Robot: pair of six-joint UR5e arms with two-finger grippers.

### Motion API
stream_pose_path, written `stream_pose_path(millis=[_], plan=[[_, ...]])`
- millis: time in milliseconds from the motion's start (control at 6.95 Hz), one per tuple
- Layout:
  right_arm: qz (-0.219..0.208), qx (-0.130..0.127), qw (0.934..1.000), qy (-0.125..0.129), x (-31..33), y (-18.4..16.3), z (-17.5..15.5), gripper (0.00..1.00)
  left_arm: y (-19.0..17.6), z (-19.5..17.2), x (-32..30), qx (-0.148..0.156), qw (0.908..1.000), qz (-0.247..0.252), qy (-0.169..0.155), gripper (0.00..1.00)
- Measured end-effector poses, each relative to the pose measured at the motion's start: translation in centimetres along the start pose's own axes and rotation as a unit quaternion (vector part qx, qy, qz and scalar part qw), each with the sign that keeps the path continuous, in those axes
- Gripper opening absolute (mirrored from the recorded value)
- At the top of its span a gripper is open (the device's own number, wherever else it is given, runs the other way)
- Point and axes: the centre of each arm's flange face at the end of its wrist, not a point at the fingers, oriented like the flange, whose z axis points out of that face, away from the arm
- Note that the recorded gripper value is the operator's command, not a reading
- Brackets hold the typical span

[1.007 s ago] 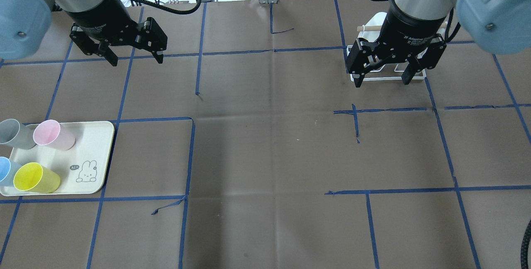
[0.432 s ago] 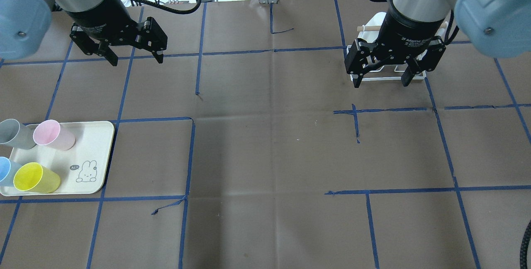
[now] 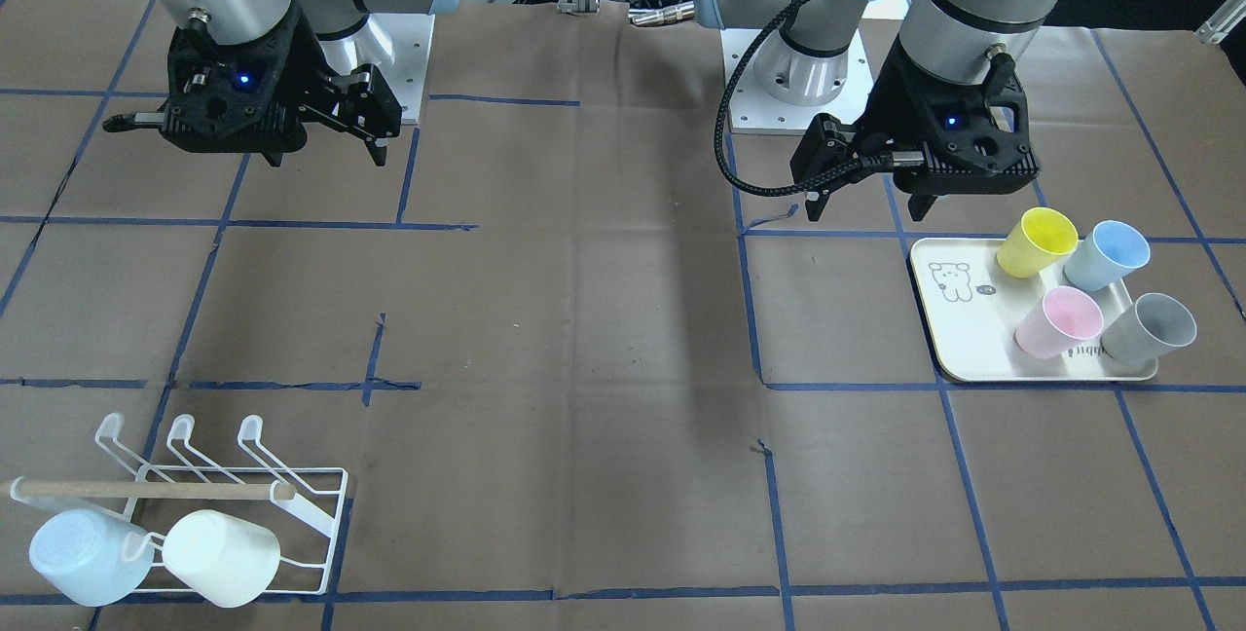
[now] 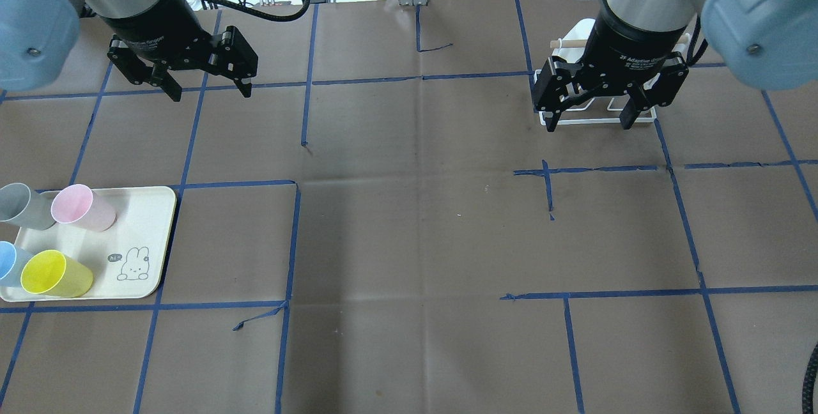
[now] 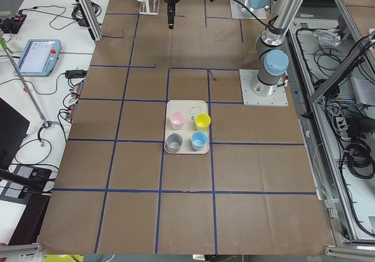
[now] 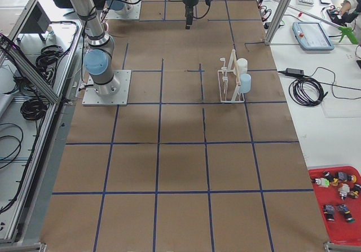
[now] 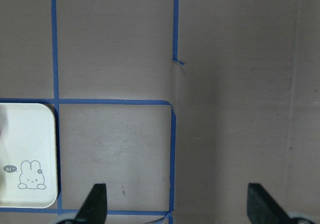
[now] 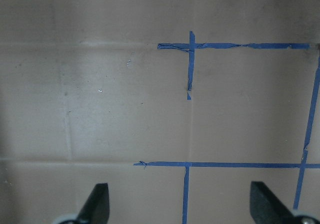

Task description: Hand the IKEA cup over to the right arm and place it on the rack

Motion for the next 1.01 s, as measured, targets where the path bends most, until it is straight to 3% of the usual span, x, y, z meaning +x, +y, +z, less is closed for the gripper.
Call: stream_pose_path(millis=[1007], plan=[[0.000, -0.002, 1.0000, 0.000, 0.00, -0.22, 0.27, 1.00, -0.03, -0.08, -0.01, 0.001, 1.0000, 0.000, -0.001, 1.00]])
